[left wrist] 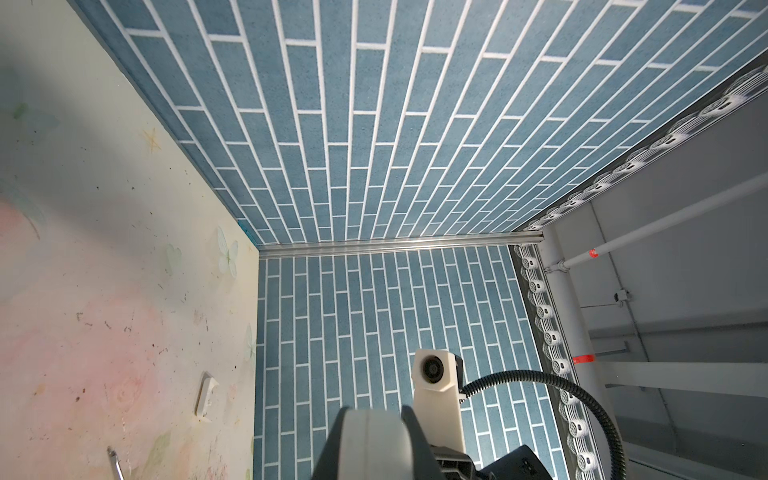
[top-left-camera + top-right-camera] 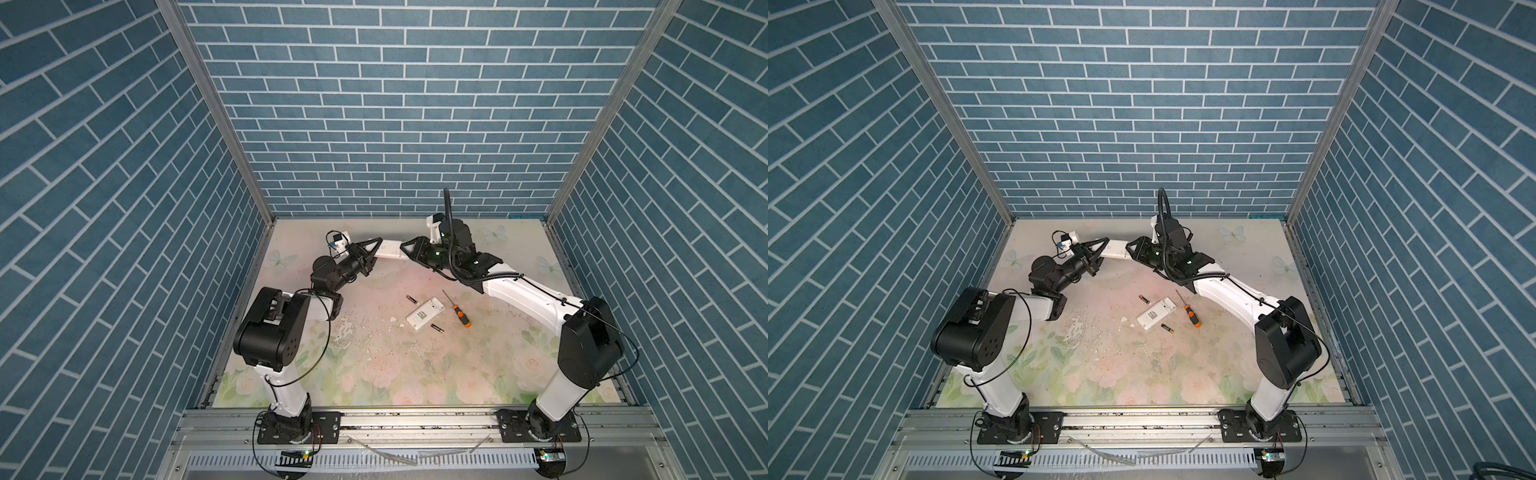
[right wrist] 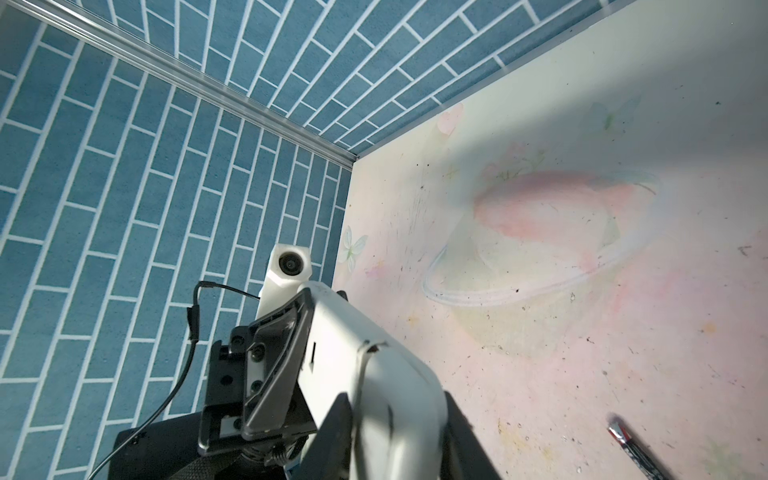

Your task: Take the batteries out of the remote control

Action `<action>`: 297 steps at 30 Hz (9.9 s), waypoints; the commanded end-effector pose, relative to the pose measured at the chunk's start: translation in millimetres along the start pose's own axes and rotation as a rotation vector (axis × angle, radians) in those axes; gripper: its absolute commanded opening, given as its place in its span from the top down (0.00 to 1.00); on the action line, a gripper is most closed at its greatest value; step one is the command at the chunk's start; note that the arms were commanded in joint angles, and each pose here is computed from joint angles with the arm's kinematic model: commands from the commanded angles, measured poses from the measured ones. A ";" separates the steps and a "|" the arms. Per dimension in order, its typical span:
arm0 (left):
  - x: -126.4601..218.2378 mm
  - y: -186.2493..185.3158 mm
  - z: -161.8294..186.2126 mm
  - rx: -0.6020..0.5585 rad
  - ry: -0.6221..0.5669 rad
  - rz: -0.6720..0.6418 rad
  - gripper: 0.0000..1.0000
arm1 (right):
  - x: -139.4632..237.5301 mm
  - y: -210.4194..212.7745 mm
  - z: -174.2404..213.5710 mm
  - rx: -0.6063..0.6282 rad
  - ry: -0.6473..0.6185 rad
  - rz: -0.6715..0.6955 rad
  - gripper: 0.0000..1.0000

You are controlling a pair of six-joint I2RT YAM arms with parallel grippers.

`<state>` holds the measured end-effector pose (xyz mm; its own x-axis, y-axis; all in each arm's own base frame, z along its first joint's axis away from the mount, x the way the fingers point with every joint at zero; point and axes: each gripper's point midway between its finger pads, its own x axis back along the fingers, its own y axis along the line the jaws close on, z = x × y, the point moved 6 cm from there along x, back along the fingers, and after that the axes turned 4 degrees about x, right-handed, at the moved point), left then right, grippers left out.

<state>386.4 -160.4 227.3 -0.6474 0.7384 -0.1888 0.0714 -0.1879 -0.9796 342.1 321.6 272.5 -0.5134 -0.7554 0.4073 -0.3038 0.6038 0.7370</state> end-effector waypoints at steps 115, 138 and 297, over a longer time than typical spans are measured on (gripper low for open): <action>-1.3 7.5 1.2 -0.055 0.086 -0.001 1.00 | 18.7 -21.4 11.4 -0.207 0.013 -0.061 0.69; 1.4 8.2 -2.6 -0.056 0.080 -0.005 1.00 | 22.6 -21.6 12.1 -0.208 0.006 -0.069 0.76; 229.2 134.7 112.9 -0.328 0.012 -0.959 0.46 | 28.0 -136.4 34.4 0.199 0.147 0.659 0.63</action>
<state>175.5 -95.2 73.1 -0.5786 0.5279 0.6217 -0.2075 0.6419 -0.7382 347.3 227.7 160.5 -0.5156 -0.2251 0.8268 -0.1393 0.9741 0.1783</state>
